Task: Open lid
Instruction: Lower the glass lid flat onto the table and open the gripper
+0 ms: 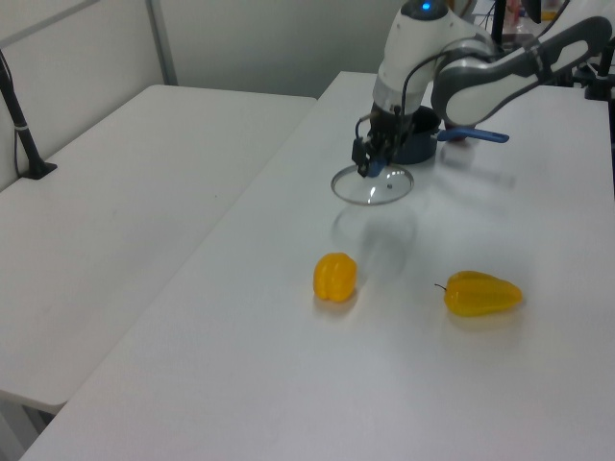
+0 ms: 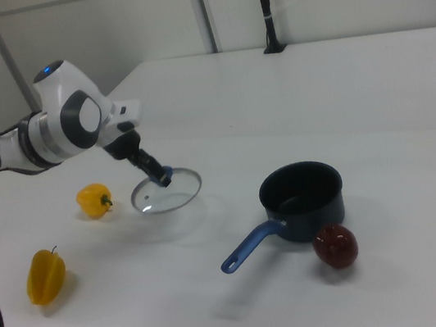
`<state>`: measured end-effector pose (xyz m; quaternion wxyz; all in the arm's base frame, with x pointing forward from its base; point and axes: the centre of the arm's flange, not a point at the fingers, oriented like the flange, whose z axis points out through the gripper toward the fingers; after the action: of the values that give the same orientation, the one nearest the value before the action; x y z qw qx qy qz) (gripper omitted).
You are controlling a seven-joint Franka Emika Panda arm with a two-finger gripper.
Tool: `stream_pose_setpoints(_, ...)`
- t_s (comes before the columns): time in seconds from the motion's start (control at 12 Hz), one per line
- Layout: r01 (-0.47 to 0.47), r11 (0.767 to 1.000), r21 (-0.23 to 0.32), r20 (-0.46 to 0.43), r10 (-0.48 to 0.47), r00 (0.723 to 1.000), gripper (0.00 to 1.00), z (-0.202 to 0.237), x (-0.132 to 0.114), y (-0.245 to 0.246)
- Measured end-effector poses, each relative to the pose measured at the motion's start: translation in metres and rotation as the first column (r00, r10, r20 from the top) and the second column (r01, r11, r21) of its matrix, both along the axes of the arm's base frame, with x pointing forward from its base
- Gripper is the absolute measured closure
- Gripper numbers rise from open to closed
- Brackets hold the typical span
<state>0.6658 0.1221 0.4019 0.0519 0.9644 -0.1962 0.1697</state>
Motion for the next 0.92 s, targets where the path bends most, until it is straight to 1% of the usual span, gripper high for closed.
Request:
stream_pose_setpoints(0.08, -0.018, 1.000, -0.003, -0.025, 0.017, 1.000, 0.35, -0.017, -0.002, 0.015)
stream_pose_setpoints(0.25, -0.037, 0.999, -0.002, -0.044, 0.037, 0.998, 0.35, -0.042, -0.001, 0.027)
stream_pose_setpoints(0.5, -0.051, 0.999, 0.016, -0.006, 0.051, 0.999, 0.35, -0.054, 0.006, 0.027)
stream_pose_setpoints(0.92, -0.061, 0.998, 0.006, -0.022, 0.061, 0.998, 0.35, -0.067, 0.005, 0.030)
